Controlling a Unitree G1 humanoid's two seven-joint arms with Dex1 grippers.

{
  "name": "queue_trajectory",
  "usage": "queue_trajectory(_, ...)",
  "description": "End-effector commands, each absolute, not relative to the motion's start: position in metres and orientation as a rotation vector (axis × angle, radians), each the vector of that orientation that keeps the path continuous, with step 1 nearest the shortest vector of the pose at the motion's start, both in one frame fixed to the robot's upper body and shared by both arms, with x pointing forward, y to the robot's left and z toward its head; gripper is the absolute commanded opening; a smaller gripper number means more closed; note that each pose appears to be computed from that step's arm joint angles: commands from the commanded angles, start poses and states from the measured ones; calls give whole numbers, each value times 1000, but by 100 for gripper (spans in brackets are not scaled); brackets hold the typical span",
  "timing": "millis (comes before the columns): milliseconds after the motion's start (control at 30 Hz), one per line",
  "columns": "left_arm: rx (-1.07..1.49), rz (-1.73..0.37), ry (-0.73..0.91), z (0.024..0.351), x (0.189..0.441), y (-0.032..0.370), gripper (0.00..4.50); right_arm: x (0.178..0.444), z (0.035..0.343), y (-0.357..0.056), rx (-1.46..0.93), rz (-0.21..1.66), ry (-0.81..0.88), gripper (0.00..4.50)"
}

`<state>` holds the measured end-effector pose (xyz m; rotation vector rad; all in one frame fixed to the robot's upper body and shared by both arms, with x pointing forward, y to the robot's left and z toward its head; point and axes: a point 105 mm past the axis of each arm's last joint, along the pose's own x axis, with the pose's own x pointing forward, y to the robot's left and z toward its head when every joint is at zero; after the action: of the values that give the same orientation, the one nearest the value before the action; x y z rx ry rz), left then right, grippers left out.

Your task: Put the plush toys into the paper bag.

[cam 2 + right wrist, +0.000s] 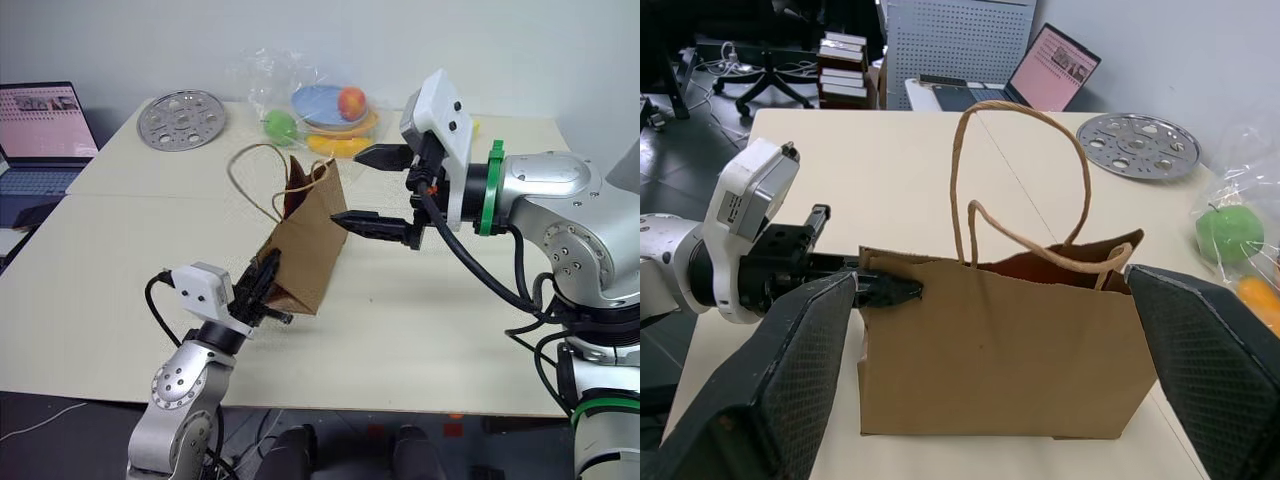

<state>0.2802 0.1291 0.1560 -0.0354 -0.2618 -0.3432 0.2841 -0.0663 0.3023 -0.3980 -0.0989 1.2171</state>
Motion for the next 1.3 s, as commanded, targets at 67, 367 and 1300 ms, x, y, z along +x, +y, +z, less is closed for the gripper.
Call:
queue_trajectory(67, -36, -337, -307, 166, 278, 132, 3, 277, 316, -65, -411, 1214, -166, 450)
queue_trajectory(367, -99, -492, -248, 191, 298, 193, 3, 281, 316, -89, -395, 1165, -148, 450)
queue_trajectory(1300, 239, -1514, -97, 200, 330, 136, 3, 265, 331, -140, -278, 1193, 73, 450)
